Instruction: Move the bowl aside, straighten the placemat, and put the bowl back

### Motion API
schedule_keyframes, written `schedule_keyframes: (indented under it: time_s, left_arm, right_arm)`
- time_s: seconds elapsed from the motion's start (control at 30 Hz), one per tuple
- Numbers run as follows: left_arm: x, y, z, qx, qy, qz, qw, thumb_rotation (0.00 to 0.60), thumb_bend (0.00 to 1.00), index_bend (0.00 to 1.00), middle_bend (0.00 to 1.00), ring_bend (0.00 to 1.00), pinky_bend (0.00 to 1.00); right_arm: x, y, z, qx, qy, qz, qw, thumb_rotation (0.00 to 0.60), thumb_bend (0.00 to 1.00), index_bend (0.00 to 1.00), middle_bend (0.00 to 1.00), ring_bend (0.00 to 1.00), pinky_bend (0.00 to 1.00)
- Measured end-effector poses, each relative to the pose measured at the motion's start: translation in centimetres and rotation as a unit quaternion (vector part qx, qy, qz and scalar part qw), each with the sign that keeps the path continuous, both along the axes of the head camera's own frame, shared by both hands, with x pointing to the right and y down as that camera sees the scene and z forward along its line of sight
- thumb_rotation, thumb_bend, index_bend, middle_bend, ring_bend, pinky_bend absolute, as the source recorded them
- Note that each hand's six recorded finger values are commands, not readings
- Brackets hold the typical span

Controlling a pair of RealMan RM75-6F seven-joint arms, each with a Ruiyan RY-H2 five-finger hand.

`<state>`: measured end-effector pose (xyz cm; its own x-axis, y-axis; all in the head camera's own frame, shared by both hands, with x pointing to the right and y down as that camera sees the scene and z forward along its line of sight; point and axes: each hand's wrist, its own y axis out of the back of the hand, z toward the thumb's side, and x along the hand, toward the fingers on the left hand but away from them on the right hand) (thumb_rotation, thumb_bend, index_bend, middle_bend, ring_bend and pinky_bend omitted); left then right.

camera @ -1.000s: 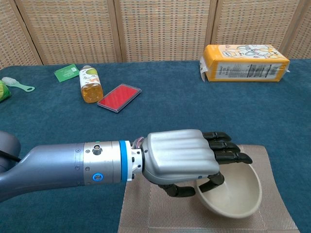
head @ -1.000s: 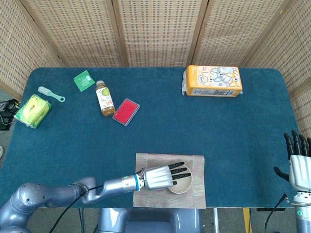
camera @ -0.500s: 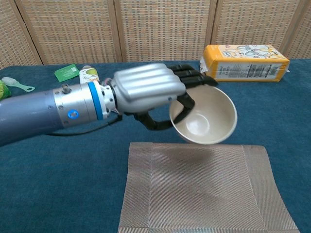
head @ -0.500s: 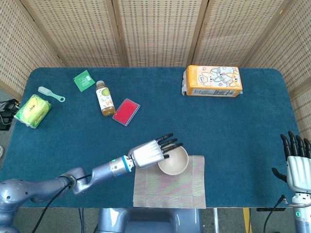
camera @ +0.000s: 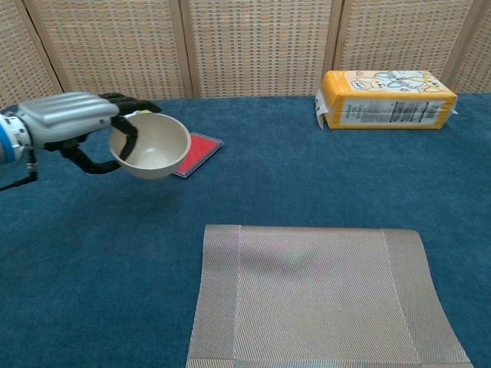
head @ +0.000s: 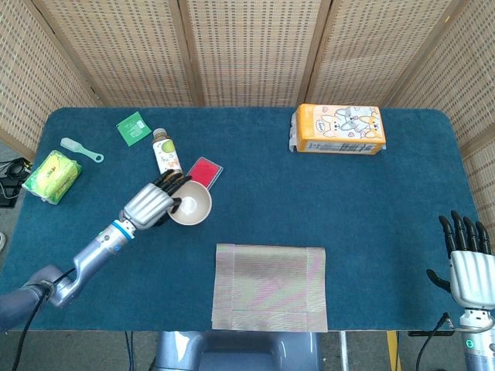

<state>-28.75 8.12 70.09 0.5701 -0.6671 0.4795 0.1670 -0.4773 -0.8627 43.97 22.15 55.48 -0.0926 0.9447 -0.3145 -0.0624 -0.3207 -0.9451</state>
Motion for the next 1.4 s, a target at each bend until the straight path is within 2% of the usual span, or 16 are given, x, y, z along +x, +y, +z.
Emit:
schedule_keyframes:
  time_s: [0.17, 0.37, 0.53, 0.57, 0.6, 0.67, 0.7, 0.73, 0.9, 0.97, 1.1, 1.17, 1.23, 1.4]
  left_arm:
    - [-6.9, 0.3, 0.6, -0.012, -0.022, -0.083, 0.9962, 0.6, 0.53, 0.68, 0.0, 0.0, 0.0]
    - [-11.3, 0.4, 1.4, -0.031, -0.045, -0.17, 0.984, 0.6, 0.53, 0.67, 0.0, 0.0, 0.0]
    - [-14.0, 0.5, 2.1, -0.041, -0.072, -0.222, 0.9716, 0.6, 0.51, 0.62, 0.0, 0.0, 0.0]
    - [-14.4, 0.7, 2.3, -0.045, -0.078, -0.231, 0.9688, 0.6, 0.45, 0.57, 0.0, 0.0, 0.0]
    - [-14.7, 0.8, 2.5, -0.049, -0.081, -0.237, 0.9668, 0.6, 0.31, 0.47, 0.0, 0.0, 0.0]
    - [-15.0, 1.1, 2.7, -0.057, -0.085, -0.246, 0.9638, 0.6, 0.07, 0.19, 0.0, 0.0, 0.0]
    - [-15.1, 1.3, 2.8, -0.061, -0.086, -0.248, 0.963, 0.6, 0.01, 0.06, 0.0, 0.0, 0.0]
    - [-15.2, 1.4, 2.9, -0.064, -0.086, -0.249, 0.9624, 0.6, 0.0, 0.02, 0.0, 0.0, 0.0]
    - [-15.0, 1.7, 2.2, -0.068, -0.072, -0.25, 0.9632, 0.6, 0.0, 0.0, 0.0, 0.0, 0.0]
    - [-14.7, 1.7, 1.4, -0.056, -0.059, -0.244, 0.9662, 0.6, 0.0, 0.0, 0.0, 0.0, 0.0]
    - [-12.7, 2.0, -2.0, -0.014, -0.003, -0.212, 0.9771, 0.6, 0.0, 0.0, 0.0, 0.0, 0.0]
    - [-10.9, 2.7, -4.0, 0.001, 0.036, -0.18, 0.983, 0.6, 0.0, 0.01, 0.0, 0.0, 0.0]
    - [-9.1, 3.6, -5.4, -0.001, 0.067, -0.146, 0.987, 0.6, 0.0, 0.04, 0.0, 0.0, 0.0]
    - [-3.6, 6.9, -7.6, -0.053, 0.126, -0.037, 0.9899, 0.6, 0.0, 0.24, 0.0, 0.0, 0.0]
  right_arm:
    - [-0.6, 0.1, 0.3, -0.006, -0.001, -0.009, 0.9999, 0.6, 0.0, 0.0, 0.0, 0.0, 0.0]
    - [-0.8, 0.2, 0.3, -0.005, -0.002, -0.012, 0.9999, 0.6, 0.0, 0.0, 0.0, 0.0, 0.0]
    - [-0.9, 0.2, 0.3, -0.006, -0.002, -0.013, 0.9999, 0.6, 0.0, 0.0, 0.0, 0.0, 0.0]
    - [-0.9, 0.2, 0.3, -0.005, -0.002, -0.013, 0.9999, 0.6, 0.0, 0.0, 0.0, 0.0, 0.0]
    - [-0.9, 0.2, 0.3, -0.005, -0.003, -0.014, 0.9999, 0.6, 0.0, 0.0, 0.0, 0.0, 0.0]
    - [-0.9, 0.2, 0.2, -0.004, -0.002, -0.014, 0.9999, 0.6, 0.0, 0.0, 0.0, 0.0, 0.0]
    - [-0.9, 0.2, 0.2, -0.005, -0.002, -0.014, 0.9999, 0.6, 0.0, 0.0, 0.0, 0.0, 0.0]
    - [-0.9, 0.2, 0.2, -0.005, -0.003, -0.013, 0.9999, 0.6, 0.0, 0.0, 0.0, 0.0, 0.0]
    - [-0.9, 0.3, 0.2, -0.005, -0.004, -0.014, 0.9999, 0.6, 0.0, 0.0, 0.0, 0.0, 0.0]
    - [-0.9, 0.3, 0.2, -0.005, -0.003, -0.014, 0.9999, 0.6, 0.0, 0.0, 0.0, 0.0, 0.0]
    - [-1.0, 0.3, 0.2, -0.005, -0.002, -0.016, 0.9999, 0.6, 0.0, 0.0, 0.0, 0.0, 0.0]
    - [-1.0, 0.3, 0.2, -0.007, -0.002, -0.016, 0.9998, 0.6, 0.0, 0.0, 0.0, 0.0, 0.0]
    - [-1.1, 0.3, 0.3, -0.008, -0.002, -0.016, 0.9998, 0.6, 0.0, 0.0, 0.0, 0.0, 0.0]
    - [-1.2, 0.4, 0.5, -0.012, 0.0, -0.019, 0.9997, 0.6, 0.0, 0.0, 0.0, 0.0, 0.0]
